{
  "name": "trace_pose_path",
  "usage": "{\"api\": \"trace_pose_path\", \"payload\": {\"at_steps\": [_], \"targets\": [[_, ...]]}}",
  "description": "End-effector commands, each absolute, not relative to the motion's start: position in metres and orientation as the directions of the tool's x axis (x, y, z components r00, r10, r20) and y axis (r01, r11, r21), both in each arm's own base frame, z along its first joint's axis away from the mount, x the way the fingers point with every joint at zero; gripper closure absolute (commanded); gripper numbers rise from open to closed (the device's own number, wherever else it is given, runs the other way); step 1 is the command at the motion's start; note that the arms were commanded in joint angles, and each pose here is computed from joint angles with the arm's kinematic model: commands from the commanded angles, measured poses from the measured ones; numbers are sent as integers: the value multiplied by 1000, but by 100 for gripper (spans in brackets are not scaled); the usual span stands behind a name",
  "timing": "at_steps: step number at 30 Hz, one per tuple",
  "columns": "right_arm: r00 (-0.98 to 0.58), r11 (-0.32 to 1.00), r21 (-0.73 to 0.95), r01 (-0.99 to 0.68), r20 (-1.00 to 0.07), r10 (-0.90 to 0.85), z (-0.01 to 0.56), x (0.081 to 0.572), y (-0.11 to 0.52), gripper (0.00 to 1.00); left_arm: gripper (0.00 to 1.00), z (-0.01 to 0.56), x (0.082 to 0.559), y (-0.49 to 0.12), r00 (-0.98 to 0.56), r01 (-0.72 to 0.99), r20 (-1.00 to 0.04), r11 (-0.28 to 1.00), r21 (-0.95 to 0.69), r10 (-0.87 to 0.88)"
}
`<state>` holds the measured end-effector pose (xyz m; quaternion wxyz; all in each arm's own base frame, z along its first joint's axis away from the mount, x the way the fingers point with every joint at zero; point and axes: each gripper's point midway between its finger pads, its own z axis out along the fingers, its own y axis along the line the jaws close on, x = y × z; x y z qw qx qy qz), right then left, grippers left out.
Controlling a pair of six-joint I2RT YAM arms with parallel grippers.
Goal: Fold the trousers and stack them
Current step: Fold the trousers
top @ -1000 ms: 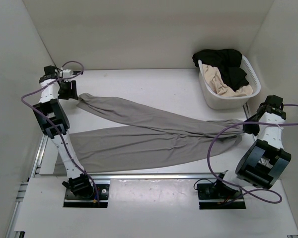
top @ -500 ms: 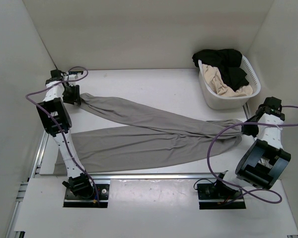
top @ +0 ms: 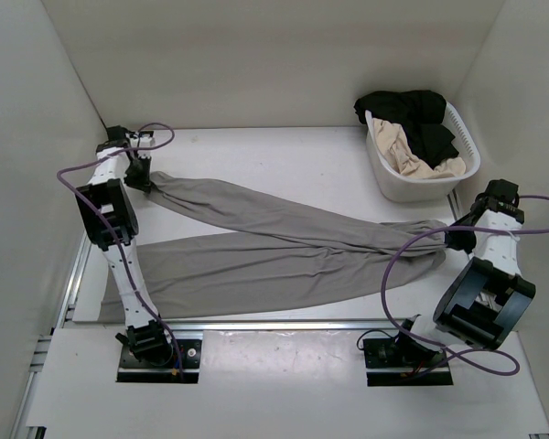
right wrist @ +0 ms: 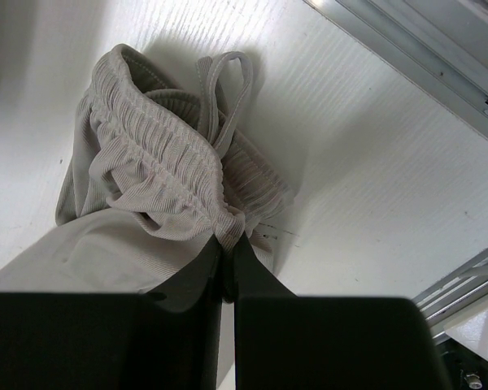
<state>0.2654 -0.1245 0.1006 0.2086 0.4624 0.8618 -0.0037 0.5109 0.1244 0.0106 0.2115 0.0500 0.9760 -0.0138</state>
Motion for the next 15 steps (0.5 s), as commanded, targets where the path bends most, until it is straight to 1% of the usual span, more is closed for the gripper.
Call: {"api": "trace_pose_path", "payload": {"at_steps": [1, 4, 5, 6, 8, 9, 10, 11, 12, 13, 14, 15], "targets": [[-484, 596, 199, 778, -415, 771, 115, 270, -128, 100, 86, -26, 465, 105, -964, 126, -240, 991, -45, 112], [-475, 591, 219, 776, -415, 776, 118, 274, -126, 100, 86, -21, 455, 94, -966, 157, -221, 982, -104, 131], [-471, 593, 224, 774, -423, 774, 122, 276, -128, 100, 86, -11, 458, 86, -959, 183, -246, 972, -145, 144], [-469, 596, 235, 768, -426, 773, 126, 281, -128, 100, 86, 10, 462, 91, -952, 185, -271, 971, -150, 140], [-471, 602, 260, 755, -424, 774, 131, 291, -129, 100, 86, 43, 470, 103, -935, 211, -313, 971, -111, 168], [-475, 613, 273, 741, -432, 767, 137, 298, -129, 100, 86, 72, 485, 120, -912, 208, -371, 977, -54, 174], [-462, 622, 299, 724, -459, 759, 153, 310, -133, 100, 86, 98, 481, 124, -906, 211, -379, 977, -21, 188], [-462, 626, 314, 714, -461, 758, 157, 318, -134, 100, 86, 115, 477, 141, -901, 204, -382, 978, 42, 204], [-454, 631, 328, 703, -476, 753, 166, 323, -135, 100, 86, 132, 472, 152, -895, 193, -397, 979, 69, 205], [-449, 633, 332, 699, -485, 750, 171, 327, -138, 100, 86, 159, 463, 157, -879, 174, -435, 980, 93, 198], [-439, 639, 348, 686, -504, 744, 182, 333, -139, 100, 86, 169, 452, 162, -877, 171, -437, 980, 102, 198], [-434, 641, 351, 682, -512, 742, 186, 335, -140, 100, 86, 169, 434, 177, -894, 129, -419, 986, 102, 160]]}}
